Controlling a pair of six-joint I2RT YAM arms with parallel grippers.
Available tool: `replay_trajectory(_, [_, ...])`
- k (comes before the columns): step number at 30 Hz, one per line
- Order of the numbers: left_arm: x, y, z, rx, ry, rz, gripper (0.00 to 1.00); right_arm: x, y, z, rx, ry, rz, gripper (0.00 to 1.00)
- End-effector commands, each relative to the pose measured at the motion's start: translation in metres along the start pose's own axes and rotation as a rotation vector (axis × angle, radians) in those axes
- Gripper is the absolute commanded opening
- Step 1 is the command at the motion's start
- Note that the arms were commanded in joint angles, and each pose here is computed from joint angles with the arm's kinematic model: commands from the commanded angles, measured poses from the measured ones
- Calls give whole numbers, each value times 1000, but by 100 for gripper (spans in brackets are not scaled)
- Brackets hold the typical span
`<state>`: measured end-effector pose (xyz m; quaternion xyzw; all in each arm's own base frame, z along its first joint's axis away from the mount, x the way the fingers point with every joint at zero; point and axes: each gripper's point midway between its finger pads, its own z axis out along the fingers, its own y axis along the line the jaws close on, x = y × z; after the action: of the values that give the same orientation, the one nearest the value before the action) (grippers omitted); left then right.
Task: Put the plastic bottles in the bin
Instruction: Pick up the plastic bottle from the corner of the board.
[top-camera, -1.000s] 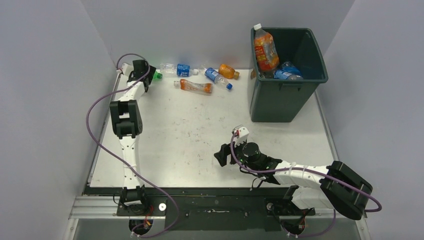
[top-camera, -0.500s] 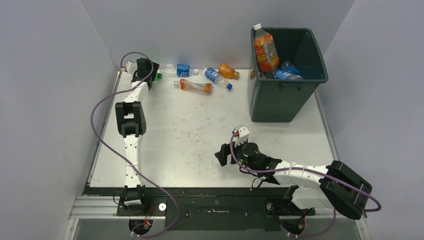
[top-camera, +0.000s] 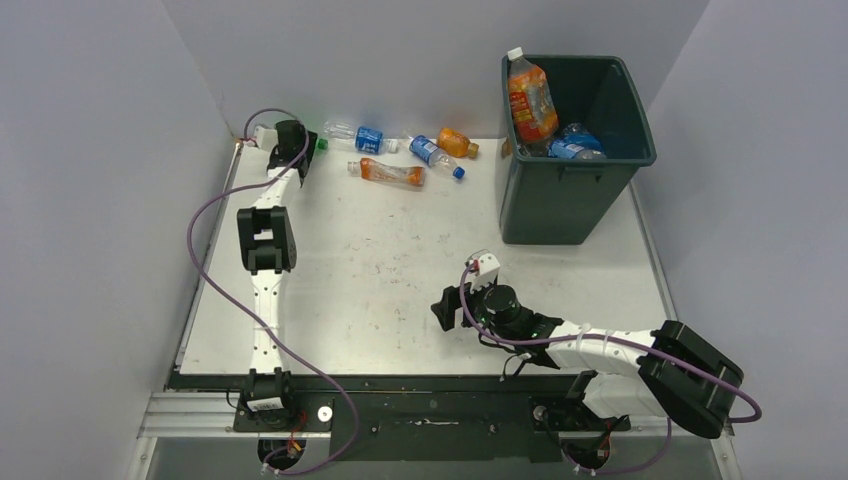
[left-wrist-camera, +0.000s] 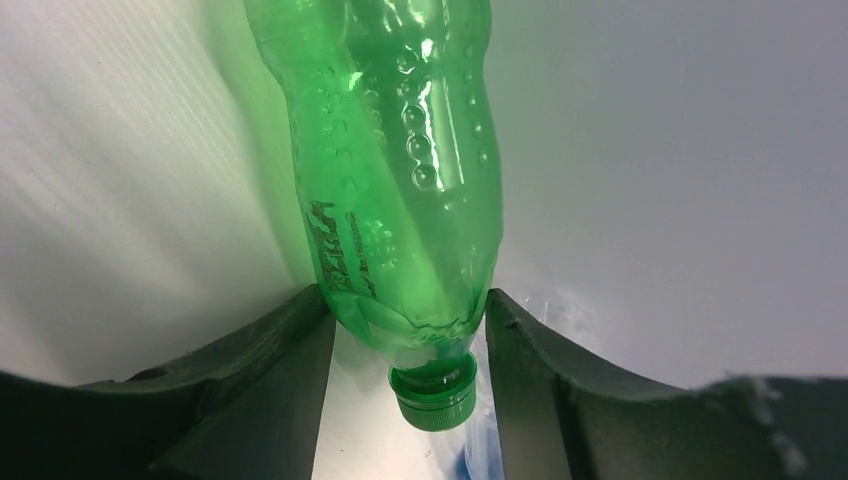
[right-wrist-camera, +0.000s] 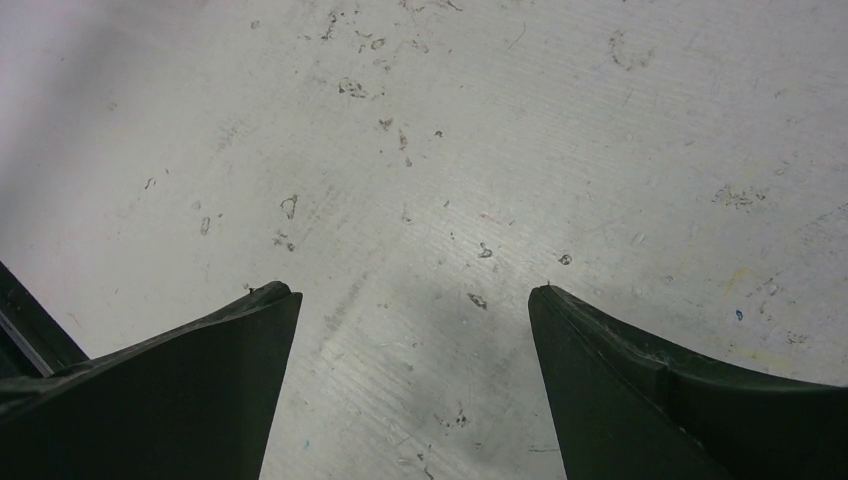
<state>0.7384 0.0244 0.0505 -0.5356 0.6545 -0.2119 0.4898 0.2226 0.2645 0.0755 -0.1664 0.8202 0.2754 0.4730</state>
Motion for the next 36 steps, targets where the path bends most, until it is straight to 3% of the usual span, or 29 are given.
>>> replay_trajectory(1, [19,17,9,-16,39,-4,48,-13,-4,5,18,-44,0,88])
replay_trajectory(10, [13,3,2,42,24,-17,27,-11,-7,8,22,-36,11,88])
replay_trajectory(18, [-20,-36,-44,190,-43,-67,10,-11,-6,8,12,-34,19,88])
replay_trajectory(24, [-43,-67,-94,290,-54,-97,0,-15,-3,7,-5,-44,30,87])
replay_trajectory(36, [-53,-83,-254,407,71,-55,0,-48,29,-9,-137,-134,81,88])
